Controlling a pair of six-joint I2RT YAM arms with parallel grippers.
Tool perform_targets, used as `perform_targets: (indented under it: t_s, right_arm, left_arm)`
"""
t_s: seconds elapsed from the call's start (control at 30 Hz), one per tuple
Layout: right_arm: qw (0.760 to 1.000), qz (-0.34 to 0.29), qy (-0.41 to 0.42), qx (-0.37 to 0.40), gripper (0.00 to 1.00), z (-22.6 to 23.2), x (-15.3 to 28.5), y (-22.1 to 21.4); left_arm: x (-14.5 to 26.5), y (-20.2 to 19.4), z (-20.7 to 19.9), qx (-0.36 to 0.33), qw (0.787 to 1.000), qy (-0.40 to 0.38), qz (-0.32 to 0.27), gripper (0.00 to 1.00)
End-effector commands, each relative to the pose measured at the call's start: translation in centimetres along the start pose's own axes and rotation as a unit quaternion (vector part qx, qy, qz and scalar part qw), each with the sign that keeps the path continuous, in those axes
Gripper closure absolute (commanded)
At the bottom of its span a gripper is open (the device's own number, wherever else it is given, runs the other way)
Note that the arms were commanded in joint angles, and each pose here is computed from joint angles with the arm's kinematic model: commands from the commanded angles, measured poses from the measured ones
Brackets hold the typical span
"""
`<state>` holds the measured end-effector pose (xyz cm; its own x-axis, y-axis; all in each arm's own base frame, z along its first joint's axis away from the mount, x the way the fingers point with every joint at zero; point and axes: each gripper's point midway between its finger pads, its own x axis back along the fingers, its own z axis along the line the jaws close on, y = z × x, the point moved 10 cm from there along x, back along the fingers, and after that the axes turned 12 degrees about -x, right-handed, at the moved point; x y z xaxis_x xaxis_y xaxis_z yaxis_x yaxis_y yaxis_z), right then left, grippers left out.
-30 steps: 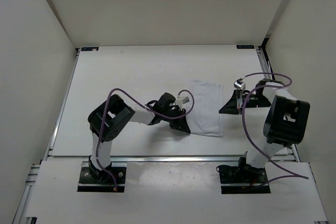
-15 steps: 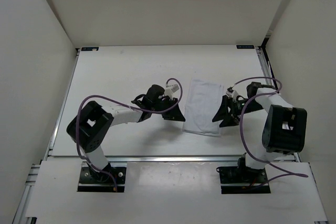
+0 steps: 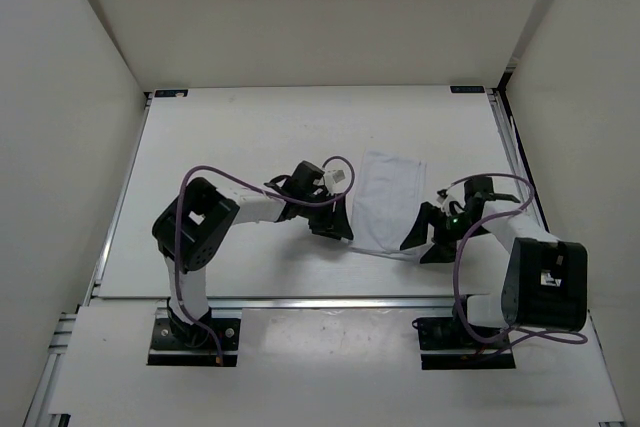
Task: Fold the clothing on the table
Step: Fold the skirt
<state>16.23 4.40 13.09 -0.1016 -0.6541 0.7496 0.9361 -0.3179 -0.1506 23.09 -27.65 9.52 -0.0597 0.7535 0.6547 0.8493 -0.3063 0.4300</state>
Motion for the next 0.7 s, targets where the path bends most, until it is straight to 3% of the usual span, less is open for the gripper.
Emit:
perform_targets:
  t_s: [0.0, 0.33, 0.67]
  right_arm:
    - [0.998, -0.042, -0.031, -0.04, 0.18, -0.5, -0.1, 1.0]
    - [0.992, 0.003, -0.061, -0.113, 0.19, -2.6, -2.1, 1.3]
    - [0.993, -0.031, -0.041, -0.109, 0.29, -3.2, -3.1, 1.6]
  left_arm:
    - [-0.2, 0.2, -0.6, -0.018, 1.0, 0.005, 0.005, 0.42]
    - [-1.1, 1.3, -0.7, -0.002, 1.0, -0.012, -0.023, 0.42]
    - [-1.6, 0.7, -2.2, 0.016, 0.998, -0.056, -0.038, 0.45]
